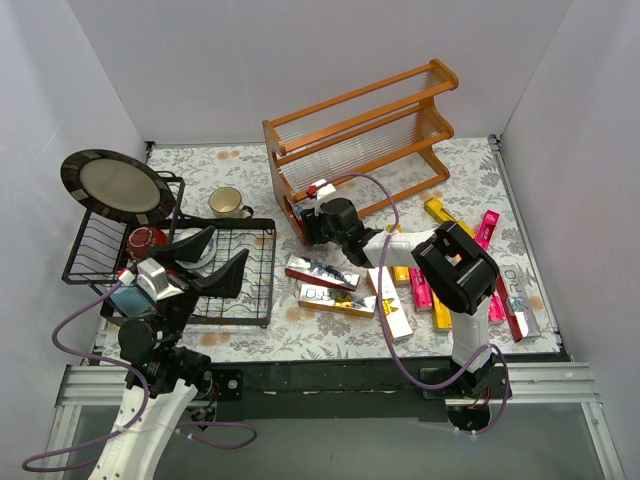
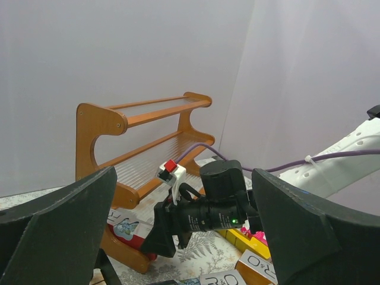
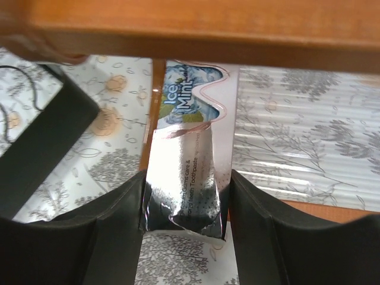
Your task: Place and organize the toothpastes onto the shelf
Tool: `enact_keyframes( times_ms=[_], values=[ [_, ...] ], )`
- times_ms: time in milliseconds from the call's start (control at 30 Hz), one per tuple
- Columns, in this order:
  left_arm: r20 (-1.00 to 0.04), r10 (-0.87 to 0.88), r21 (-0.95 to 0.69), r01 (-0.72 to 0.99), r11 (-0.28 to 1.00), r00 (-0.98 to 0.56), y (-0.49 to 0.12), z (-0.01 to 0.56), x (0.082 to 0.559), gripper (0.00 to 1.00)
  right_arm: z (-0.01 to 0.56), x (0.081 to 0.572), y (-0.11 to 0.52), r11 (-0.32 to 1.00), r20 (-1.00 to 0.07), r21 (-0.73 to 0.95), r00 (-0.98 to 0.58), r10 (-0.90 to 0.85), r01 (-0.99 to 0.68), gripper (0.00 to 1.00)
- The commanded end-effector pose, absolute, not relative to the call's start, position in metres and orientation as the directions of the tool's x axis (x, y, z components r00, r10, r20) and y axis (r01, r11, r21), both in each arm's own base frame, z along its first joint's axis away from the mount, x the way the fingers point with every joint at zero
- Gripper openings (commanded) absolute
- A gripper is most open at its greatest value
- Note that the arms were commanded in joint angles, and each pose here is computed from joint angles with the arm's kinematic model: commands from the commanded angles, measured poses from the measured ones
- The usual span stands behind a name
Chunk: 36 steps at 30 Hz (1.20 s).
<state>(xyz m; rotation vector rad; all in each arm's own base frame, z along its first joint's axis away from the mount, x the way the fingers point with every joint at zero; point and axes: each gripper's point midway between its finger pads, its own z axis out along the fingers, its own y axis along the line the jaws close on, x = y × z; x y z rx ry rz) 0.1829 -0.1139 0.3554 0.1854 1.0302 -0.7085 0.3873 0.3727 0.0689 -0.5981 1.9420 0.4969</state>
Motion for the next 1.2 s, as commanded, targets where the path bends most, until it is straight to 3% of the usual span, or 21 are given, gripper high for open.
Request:
enact_keyframes(
  times_ms=[0,533,1167],
  values=[
    [-0.832,-0.446,-0.157,0.630,0.761,0.331,-0.116,0.363,0.179,0.98,0.124,0.379,0.395,0.725,-0.951,0.128,-0.292,-0.105,-0.676,0.61],
    [-0.834,-0.443,-0.155,0.631,0.760,0.329,-0.116,0.362,0.179,0.98,0.107,0.373,0.401,0.700,-0.938,0.143,-0.321,-0.129,-0.700,0.64],
    [-0.843,-0.436,-0.150,0.641,0.753,0.316,-0.120,0.359,0.181,0.98,0.101,0.372,0.396,0.701,-0.933,0.119,-0.320,-0.162,-0.704,0.81]
  ],
)
